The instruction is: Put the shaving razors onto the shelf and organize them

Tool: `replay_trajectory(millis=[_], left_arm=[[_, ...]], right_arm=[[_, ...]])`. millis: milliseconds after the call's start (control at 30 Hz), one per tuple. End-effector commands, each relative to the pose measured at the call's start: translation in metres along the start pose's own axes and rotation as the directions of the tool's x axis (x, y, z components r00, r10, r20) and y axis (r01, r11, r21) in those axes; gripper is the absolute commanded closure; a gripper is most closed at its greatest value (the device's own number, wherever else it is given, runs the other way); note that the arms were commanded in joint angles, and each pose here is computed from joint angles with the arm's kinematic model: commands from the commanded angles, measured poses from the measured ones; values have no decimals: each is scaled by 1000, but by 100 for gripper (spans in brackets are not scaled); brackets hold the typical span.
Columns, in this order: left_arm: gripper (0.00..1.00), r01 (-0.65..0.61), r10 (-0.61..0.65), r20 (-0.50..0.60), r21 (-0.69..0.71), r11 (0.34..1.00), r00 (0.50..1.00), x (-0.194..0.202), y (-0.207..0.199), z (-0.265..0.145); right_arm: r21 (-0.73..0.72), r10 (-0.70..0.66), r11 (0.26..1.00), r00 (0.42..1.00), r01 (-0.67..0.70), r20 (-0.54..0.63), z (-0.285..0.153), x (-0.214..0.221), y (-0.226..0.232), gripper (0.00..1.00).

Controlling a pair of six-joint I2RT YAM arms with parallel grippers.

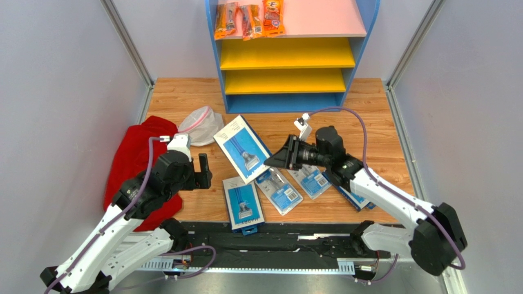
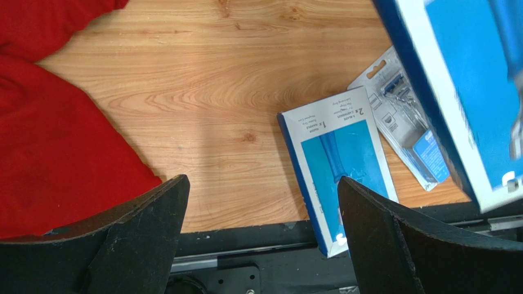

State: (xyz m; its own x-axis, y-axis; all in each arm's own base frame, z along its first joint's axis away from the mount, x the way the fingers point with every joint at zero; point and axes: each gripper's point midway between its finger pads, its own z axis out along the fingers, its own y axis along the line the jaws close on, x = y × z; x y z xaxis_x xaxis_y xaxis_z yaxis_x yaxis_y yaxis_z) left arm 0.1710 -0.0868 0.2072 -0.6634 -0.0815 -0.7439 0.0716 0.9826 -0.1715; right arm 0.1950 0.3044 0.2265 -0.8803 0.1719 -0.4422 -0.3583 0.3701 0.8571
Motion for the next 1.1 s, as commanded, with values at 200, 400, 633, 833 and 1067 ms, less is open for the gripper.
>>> replay_trajectory(millis=[200, 400, 633, 833, 1067], left_arm=[[1, -8, 3, 48, 89, 996, 999, -6, -12, -4], [1, -7, -2, 75, 116, 993, 997, -7, -13, -8], [1, -10, 3, 54, 122, 993, 999, -3, -16, -3], [1, -2, -10, 76, 147, 989, 997, -4, -17, -8], [1, -6, -9, 89, 164, 987, 996, -6, -19, -9]], right_arm=[[-170, 7, 985, 994, 12, 112, 24, -106, 31, 100], [-188, 51, 982, 987, -22, 152, 34, -162, 34, 100], [-227, 148, 969, 968, -100, 203, 42, -212, 30, 100], [-244, 192, 960, 956, -136, 222, 51, -241, 19, 100], [-278, 229, 948, 937, -153, 264, 53, -279, 22, 100]])
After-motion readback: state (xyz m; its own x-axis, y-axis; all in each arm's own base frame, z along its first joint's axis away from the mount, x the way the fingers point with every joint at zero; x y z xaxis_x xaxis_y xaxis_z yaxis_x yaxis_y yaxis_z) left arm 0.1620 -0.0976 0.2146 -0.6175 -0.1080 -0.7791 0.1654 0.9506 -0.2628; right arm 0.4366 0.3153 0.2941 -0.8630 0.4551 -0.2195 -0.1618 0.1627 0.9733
